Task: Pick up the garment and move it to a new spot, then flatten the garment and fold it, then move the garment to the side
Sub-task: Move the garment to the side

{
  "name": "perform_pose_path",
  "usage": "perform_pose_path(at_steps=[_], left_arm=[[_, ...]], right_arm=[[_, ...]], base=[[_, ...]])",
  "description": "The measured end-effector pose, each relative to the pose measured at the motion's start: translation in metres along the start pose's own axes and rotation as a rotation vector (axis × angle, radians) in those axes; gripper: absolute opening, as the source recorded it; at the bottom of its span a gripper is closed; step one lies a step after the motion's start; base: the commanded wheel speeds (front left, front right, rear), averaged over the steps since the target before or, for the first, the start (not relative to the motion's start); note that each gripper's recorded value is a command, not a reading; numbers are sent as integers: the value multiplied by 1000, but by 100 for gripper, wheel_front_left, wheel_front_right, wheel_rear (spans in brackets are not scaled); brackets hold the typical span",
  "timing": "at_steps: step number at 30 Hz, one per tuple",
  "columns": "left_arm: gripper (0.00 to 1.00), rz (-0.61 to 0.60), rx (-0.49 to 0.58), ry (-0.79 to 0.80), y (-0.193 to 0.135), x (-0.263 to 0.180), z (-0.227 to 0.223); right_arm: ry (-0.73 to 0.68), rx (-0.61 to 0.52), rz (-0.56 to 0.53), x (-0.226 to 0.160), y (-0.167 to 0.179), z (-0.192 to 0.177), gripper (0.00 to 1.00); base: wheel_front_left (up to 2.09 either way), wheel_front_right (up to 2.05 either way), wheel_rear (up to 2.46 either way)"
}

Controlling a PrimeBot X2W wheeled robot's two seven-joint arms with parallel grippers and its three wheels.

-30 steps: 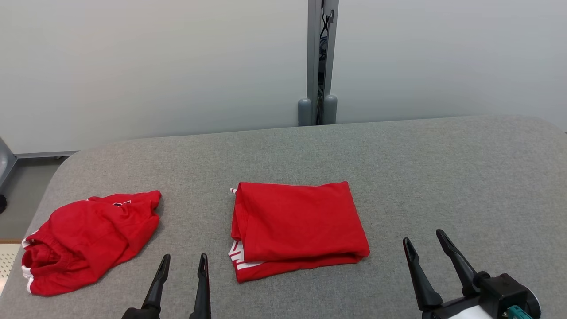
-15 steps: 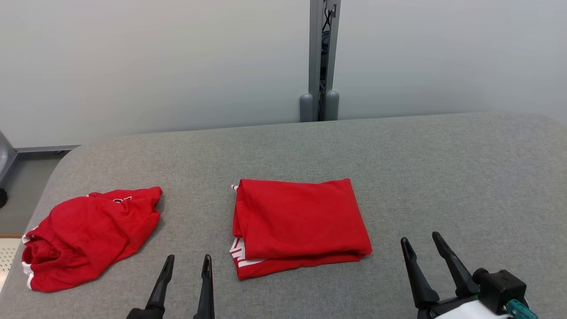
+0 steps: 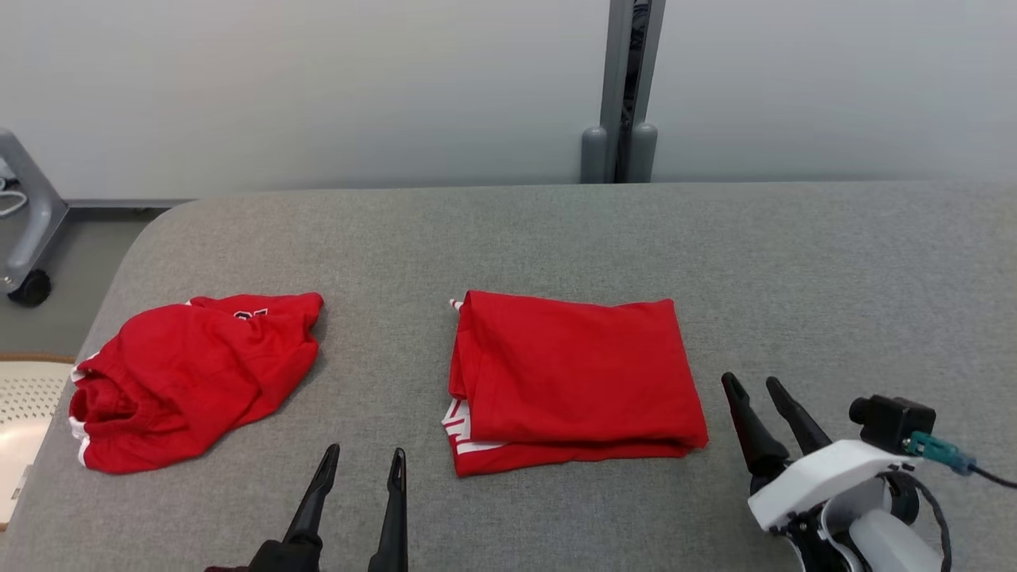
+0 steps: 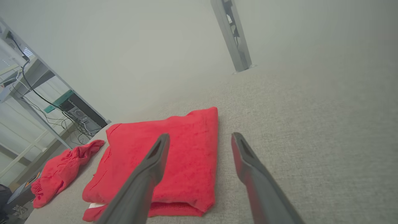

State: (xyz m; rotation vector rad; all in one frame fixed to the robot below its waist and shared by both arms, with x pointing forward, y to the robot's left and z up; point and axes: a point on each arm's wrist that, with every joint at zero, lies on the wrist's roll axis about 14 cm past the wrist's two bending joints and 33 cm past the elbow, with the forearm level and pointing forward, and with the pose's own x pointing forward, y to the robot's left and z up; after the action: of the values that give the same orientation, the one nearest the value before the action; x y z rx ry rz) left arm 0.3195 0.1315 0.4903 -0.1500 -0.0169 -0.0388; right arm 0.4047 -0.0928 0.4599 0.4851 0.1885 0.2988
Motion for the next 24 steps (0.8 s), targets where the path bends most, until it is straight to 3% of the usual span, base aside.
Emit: perform_pose_path(at_steps=[15, 24], left_arm=[[100, 48, 7, 52, 12, 16, -14], [100, 62, 13, 67, 16, 20, -19]], right_arm=[[268, 150, -23, 54, -12, -49, 100], [325, 230, -18, 64, -8, -62, 100]], base=[[0, 0, 0], [0, 0, 0]])
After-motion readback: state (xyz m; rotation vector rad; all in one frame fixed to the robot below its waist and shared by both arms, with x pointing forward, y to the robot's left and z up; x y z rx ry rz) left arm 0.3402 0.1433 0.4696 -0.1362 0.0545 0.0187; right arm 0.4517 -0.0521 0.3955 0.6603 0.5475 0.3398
